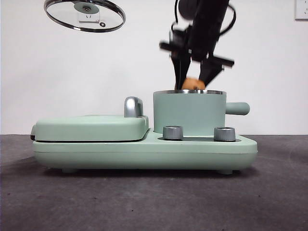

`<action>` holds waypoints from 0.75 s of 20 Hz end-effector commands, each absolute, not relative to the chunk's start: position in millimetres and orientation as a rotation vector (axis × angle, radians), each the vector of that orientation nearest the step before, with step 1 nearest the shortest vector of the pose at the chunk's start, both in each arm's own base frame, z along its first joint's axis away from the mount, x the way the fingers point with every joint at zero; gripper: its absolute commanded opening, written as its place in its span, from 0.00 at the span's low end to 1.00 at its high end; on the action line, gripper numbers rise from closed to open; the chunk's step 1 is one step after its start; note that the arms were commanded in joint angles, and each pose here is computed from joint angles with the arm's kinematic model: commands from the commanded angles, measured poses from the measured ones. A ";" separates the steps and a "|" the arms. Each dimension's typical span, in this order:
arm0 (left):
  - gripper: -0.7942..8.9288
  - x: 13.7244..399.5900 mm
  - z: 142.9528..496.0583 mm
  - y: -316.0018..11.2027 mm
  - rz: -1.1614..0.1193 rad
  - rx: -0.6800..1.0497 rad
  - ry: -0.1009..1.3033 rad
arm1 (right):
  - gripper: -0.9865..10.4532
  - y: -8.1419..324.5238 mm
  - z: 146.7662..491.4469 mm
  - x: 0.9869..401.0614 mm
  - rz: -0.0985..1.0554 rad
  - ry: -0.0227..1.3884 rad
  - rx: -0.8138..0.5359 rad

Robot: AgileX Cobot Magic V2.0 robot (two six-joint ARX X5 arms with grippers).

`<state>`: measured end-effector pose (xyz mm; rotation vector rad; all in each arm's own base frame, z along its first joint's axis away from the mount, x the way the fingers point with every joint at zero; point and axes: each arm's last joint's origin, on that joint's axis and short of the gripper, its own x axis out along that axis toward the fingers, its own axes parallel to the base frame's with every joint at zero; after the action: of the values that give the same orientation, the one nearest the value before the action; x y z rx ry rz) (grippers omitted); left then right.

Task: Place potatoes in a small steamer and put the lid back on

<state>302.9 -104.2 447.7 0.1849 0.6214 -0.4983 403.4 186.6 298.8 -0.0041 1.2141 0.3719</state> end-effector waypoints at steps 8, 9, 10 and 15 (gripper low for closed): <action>0.10 297.6 462.4 -103.3 -0.500 0.180 0.550 | 0.47 190.8 296.2 414.1 0.384 1.228 -0.033; 0.10 297.6 462.5 -103.3 -0.500 0.179 0.550 | 0.48 187.9 310.4 409.7 0.383 1.226 -0.036; 0.10 297.6 462.5 -103.4 -0.501 0.180 0.550 | 0.48 184.0 326.9 402.0 0.379 1.221 -0.055; 0.10 297.6 462.4 -103.7 -0.496 0.161 0.555 | 0.48 152.9 393.0 334.8 0.389 1.136 -0.121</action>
<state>302.9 -104.3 447.6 0.1777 0.6236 -0.4966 340.8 153.7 394.2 -0.0837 1.0755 0.3849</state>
